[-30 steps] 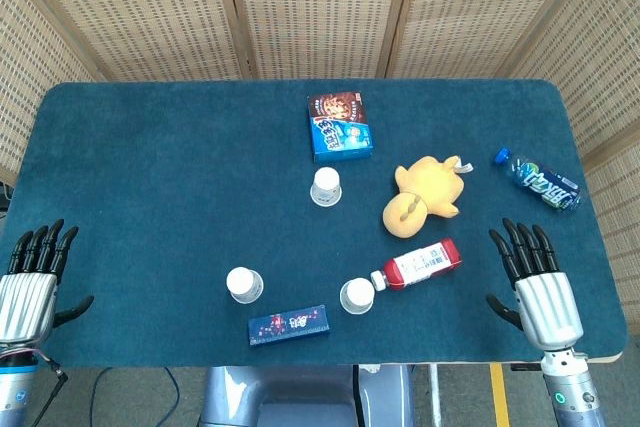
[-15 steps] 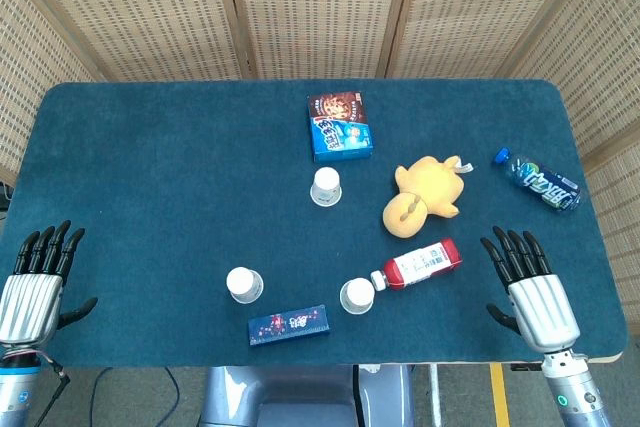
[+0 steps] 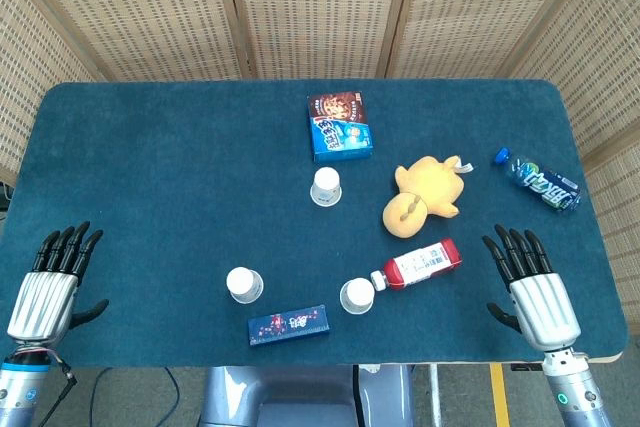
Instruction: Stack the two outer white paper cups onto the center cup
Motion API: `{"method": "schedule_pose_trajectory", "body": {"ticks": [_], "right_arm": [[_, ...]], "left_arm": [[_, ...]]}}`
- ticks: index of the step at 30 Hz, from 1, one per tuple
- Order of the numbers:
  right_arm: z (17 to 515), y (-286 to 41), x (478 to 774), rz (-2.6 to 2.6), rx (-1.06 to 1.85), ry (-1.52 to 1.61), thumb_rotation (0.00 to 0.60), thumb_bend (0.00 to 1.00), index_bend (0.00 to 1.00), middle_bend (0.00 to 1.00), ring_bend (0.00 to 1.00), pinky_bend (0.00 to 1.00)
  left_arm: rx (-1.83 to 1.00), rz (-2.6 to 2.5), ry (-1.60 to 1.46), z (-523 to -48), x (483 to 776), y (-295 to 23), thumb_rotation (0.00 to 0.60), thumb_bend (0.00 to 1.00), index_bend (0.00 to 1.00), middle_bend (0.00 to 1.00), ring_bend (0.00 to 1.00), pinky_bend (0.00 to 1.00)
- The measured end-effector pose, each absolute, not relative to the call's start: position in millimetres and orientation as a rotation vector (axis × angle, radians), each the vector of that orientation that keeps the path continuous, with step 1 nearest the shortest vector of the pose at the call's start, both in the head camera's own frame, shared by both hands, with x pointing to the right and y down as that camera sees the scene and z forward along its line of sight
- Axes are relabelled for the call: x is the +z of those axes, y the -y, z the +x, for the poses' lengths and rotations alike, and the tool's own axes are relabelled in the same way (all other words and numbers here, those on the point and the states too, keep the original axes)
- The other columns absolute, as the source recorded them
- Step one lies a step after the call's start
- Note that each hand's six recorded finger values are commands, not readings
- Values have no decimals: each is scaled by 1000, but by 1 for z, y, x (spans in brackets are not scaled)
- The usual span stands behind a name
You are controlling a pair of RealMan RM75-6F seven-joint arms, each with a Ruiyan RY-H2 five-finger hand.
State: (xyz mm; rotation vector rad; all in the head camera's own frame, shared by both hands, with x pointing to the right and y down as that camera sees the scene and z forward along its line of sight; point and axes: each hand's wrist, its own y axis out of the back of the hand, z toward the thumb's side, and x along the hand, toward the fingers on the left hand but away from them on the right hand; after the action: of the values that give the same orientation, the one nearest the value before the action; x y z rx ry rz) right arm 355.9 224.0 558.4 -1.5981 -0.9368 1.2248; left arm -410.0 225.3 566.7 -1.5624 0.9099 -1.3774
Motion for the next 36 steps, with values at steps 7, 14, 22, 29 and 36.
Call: {"method": "schedule_pose_trajectory", "body": {"ticks": [7,14,22,29,36], "right_arm": [[358,-222,559,-1596,1231,948,600,30,37,0,0,0],[361,-220,560,-1596,1239,959,600,30,39,0,0,0],[363,-219,560,-1598,1241,971,600,30,39,0,0,0],[365,-217,559,-1600,1240,988,600,31,39,0,0,0],[367,-216,558,-1606,1239,1001,600,30,39,0,0,0]], "left_arm": [[-1306,-1603,-747,-374,569,-200,600,97,234,0,0,45],[-1236,-1669,-584,-333,575,-183,600,97,216,0,0,45],[-1199,-1693,-452,-298,584,-174,600,111,275,0,0,45],[-1201,-1720,-394,-273,602,-175,600,114,305,0,0,45],[-1212,-1740,-356,-256,618,-176,600,115,304,0,0,45]]}}
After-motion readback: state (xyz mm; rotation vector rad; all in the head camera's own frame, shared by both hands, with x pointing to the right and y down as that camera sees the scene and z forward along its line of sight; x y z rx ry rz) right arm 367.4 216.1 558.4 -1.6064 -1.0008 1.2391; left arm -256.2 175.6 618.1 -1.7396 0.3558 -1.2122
